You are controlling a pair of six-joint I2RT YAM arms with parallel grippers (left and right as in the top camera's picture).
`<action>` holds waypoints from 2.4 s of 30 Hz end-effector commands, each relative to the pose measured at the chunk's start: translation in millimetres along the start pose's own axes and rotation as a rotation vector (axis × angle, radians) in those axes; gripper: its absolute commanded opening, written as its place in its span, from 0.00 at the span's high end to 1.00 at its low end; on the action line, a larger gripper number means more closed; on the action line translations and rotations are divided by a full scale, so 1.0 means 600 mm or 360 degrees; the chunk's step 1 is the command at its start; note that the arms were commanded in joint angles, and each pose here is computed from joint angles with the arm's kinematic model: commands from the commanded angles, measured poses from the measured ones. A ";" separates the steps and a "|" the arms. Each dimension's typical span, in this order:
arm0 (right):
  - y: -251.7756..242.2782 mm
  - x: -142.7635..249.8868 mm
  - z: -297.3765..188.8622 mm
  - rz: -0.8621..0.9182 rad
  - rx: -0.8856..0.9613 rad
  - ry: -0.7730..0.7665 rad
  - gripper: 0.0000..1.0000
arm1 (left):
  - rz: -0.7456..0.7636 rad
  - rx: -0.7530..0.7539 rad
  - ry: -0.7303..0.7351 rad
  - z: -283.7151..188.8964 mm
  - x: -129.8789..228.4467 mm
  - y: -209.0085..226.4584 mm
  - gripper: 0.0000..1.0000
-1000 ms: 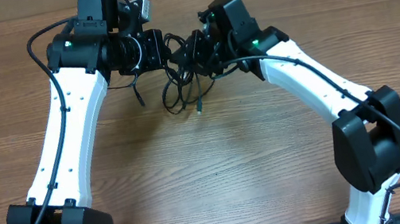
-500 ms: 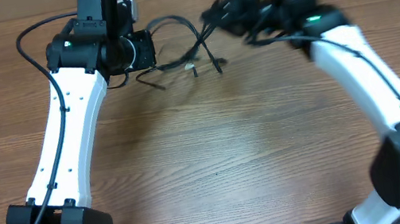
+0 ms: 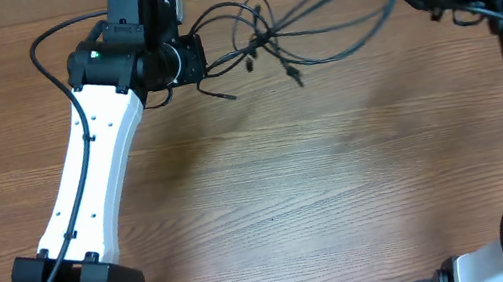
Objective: Untangle cables
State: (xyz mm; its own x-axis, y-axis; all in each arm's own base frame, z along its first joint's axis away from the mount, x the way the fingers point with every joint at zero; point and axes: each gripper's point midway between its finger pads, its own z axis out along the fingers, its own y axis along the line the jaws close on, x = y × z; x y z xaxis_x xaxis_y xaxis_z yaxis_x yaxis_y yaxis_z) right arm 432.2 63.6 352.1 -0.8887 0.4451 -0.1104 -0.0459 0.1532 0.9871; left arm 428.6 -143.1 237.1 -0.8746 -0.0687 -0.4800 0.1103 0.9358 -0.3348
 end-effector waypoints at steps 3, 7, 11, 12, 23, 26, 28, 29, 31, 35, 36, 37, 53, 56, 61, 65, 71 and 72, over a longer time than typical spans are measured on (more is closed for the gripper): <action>-0.157 -0.066 -0.105 0.0013 0.0808 -0.0570 0.96 | -0.0060 -0.0315 0.0060 0.027 0.007 0.094 0.96; -0.255 -0.031 -0.151 0.0130 0.1459 -0.0650 0.96 | -0.0060 -0.0314 0.0056 0.028 0.006 0.094 0.96; -0.276 0.024 -0.114 0.0033 0.1681 -0.0426 0.96 | -0.0061 -0.0313 0.0061 0.028 0.007 0.093 0.96; -0.272 0.039 -0.093 -0.0019 0.1653 -0.0329 0.96 | -0.0064 -0.0293 0.0068 0.028 0.008 0.090 0.96; -0.252 0.156 0.037 -0.0238 0.1520 0.0189 0.96 | -0.0089 -0.0078 0.0199 0.031 0.037 0.051 0.96; -0.265 0.173 0.059 -0.0260 0.1526 0.0283 0.96 | -0.0097 -0.0071 0.0235 0.029 0.046 0.050 0.96; -0.280 0.176 0.066 -0.0238 0.1542 0.0318 0.96 | -0.0096 -0.0070 0.0247 0.029 0.049 0.050 0.96; -0.296 0.176 0.069 -0.0203 0.1561 0.0346 0.96 | -0.0074 -0.0070 0.0250 0.029 0.050 0.050 0.96; -0.338 0.159 0.061 -0.0146 0.1684 0.0318 0.95 | -0.0042 -0.0071 0.0236 0.029 0.046 0.052 0.96; -0.368 0.138 0.061 -0.0105 0.1713 0.0285 0.96 | 0.0018 -0.0059 0.0201 0.030 0.037 0.050 0.96; -0.368 0.136 0.064 -0.0116 0.1684 0.0294 0.96 | 0.0036 -0.0054 0.0193 0.030 0.035 0.049 0.96; -0.362 0.138 0.076 -0.0181 0.1603 0.0351 0.96 | 0.0062 -0.0034 0.0182 0.031 0.032 0.045 0.96; -0.200 0.178 0.179 -0.0985 0.0830 0.0761 0.19 | 0.0288 0.0441 -0.0069 -0.041 -0.014 -0.060 0.96; -0.196 0.195 0.203 -0.1167 0.0764 0.0831 0.13 | 0.0289 0.0451 -0.0125 -0.064 -0.021 -0.068 0.96; -0.194 0.245 0.240 -0.1457 0.0641 0.1016 0.11 | 0.0297 0.0501 -0.0128 -0.081 -0.016 -0.079 0.96; -0.212 0.266 0.264 -0.1530 0.0601 0.1109 0.13 | 0.0283 0.0497 -0.0085 -0.079 -0.005 -0.076 0.96; -0.270 0.256 0.305 -0.1543 0.0636 0.1130 0.16 | 0.0273 0.0524 -0.0054 -0.080 0.002 -0.079 0.96; -0.280 0.249 0.314 -0.1520 0.0652 0.1109 0.15 | 0.0271 0.0529 -0.0048 -0.081 0.004 -0.080 0.96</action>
State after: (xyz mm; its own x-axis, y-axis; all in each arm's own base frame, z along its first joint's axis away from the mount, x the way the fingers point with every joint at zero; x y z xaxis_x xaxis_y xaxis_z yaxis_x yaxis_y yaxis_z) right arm 382.1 267.3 165.9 -0.6321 -0.5309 -0.5645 -0.7742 0.4640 0.4305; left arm 403.8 -168.6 279.1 -0.8237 0.0733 -0.5623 0.3868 0.7977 -0.4627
